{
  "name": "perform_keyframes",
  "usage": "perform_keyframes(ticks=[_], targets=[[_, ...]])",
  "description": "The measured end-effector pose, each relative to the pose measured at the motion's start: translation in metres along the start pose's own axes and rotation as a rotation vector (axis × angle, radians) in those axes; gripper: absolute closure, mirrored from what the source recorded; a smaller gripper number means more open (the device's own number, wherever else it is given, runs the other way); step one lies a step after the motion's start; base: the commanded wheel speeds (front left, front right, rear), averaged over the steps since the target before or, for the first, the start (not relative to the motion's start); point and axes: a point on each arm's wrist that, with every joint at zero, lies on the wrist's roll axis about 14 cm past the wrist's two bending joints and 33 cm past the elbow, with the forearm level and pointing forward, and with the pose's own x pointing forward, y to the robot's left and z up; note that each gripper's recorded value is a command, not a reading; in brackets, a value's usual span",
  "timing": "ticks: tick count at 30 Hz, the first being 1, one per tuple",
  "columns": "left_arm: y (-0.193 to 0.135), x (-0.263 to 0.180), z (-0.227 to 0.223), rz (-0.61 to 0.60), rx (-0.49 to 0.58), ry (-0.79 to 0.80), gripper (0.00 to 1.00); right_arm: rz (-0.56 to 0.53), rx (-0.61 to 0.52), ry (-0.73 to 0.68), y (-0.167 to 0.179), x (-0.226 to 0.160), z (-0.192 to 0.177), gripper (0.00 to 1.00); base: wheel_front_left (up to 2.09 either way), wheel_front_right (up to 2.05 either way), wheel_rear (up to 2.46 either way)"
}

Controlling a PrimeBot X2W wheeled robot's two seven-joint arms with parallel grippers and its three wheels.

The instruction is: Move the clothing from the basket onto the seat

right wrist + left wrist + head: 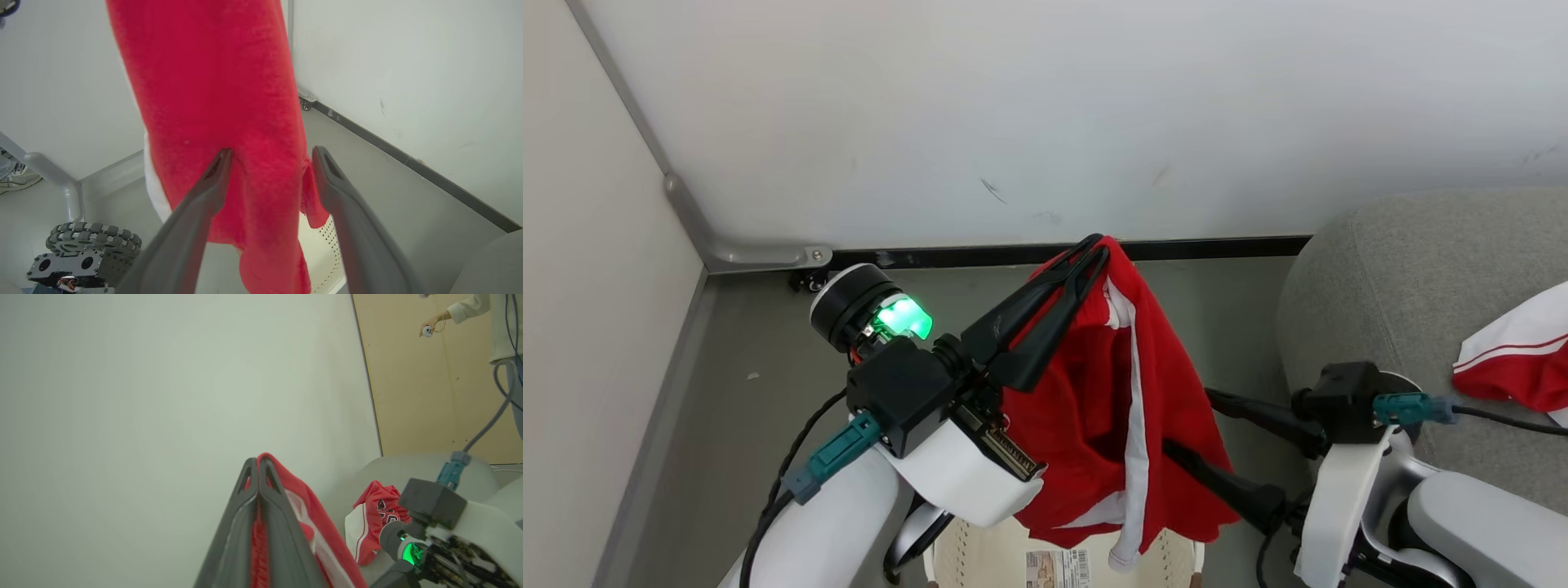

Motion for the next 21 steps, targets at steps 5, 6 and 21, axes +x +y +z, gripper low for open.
perform_keyframes(ticks=[5, 6, 21], targets=[[0.0, 0.0, 0.0, -0.006, -0.009, -0.001, 1.0, 0.067, 0.002, 0.014, 0.013, 0.005, 0.002, 0.0, 0.0, 0.0, 0.0], [0.0, -0.001, -0.001, -0.007, -0.007, 0.004, 1.0, 0.083, -0.003, 0.016, 0.017, 0.006, 0.003, 0.0, 0.0, 0.0, 0.0], [-0.001, 0.005, 0.002, -0.031, -0.03, -0.004, 1.0, 0.2, -0.097, 0.042, 0.043, 0.024, 0.009, 0.0, 0.0, 0.0, 0.0]])
